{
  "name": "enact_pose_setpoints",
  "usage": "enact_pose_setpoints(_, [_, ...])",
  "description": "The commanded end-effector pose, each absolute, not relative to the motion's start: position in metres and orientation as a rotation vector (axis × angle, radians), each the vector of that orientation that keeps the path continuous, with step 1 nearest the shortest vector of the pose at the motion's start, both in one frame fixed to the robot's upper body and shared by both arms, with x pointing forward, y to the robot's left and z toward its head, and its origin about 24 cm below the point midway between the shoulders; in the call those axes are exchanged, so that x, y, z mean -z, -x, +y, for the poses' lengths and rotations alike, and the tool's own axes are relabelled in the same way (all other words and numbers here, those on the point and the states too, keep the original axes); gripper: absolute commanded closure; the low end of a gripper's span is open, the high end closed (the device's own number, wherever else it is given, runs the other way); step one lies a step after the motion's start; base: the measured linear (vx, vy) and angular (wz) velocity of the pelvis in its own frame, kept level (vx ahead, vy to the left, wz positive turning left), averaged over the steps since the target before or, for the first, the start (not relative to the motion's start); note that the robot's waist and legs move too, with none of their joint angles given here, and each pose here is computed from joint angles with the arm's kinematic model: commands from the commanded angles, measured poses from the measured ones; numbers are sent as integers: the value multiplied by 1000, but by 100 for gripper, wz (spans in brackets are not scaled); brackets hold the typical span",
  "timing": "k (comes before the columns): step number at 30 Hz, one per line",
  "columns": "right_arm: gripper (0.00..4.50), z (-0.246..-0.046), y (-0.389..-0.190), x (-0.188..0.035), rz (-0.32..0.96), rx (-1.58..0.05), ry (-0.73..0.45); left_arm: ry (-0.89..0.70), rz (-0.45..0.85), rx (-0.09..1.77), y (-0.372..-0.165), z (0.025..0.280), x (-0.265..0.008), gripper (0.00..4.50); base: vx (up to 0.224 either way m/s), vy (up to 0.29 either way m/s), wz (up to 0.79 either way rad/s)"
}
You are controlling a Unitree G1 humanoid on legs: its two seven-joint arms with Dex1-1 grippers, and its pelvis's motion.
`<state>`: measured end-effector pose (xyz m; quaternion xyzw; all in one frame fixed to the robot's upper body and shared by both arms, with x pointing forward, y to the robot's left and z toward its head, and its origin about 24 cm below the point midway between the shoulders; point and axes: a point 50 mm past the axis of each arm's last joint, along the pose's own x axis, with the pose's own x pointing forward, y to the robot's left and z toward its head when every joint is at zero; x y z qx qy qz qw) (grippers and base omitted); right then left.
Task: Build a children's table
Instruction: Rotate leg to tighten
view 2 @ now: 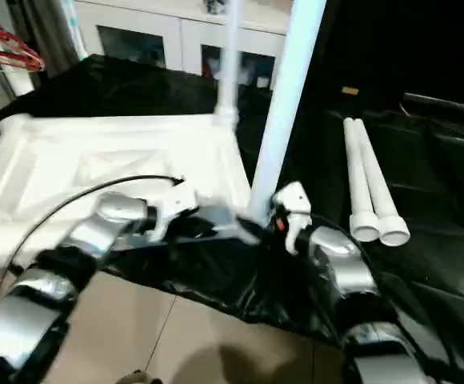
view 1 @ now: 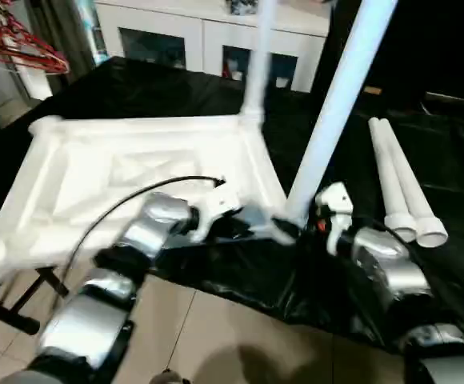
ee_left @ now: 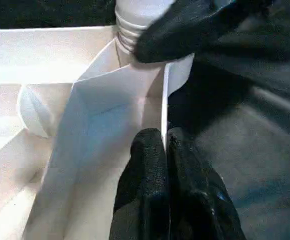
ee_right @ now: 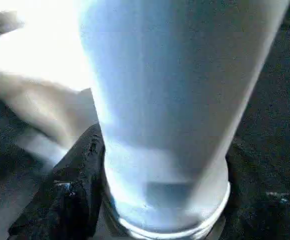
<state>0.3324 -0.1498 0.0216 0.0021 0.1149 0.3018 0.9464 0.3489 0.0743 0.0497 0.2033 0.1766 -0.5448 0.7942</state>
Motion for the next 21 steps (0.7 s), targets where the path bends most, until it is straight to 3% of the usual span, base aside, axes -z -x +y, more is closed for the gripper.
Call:
enact_pose_setpoints(1, [178,-129,-330,-11,274,-591,17,-420,295,1045,-361,60,-66,450,0,0,0])
enact_pose_setpoints(6, [178,-115,-334,-8,276,-519,-15,-413,284,1055,-359,47,-65,450,0,0,0])
enact_pose_setpoints(7, [143,-112,-334,-9,265,-528,-11,-416,279,1064,-358,45,-65,450,0,0,0])
enact_pose_setpoints(10, [106,-110,-335,-13,243,-563,-22,-421,265,1101,-356,44,-64,450,0,0,0])
enact_pose_setpoints(15, [72,-119,-336,-19,223,-644,16,-434,258,1193,-349,51,-61,450,0,0,0])
enact_pose_setpoints(21, [72,-141,-324,-25,227,-935,99,-452,266,1350,-338,67,-57,450,0,0,0])
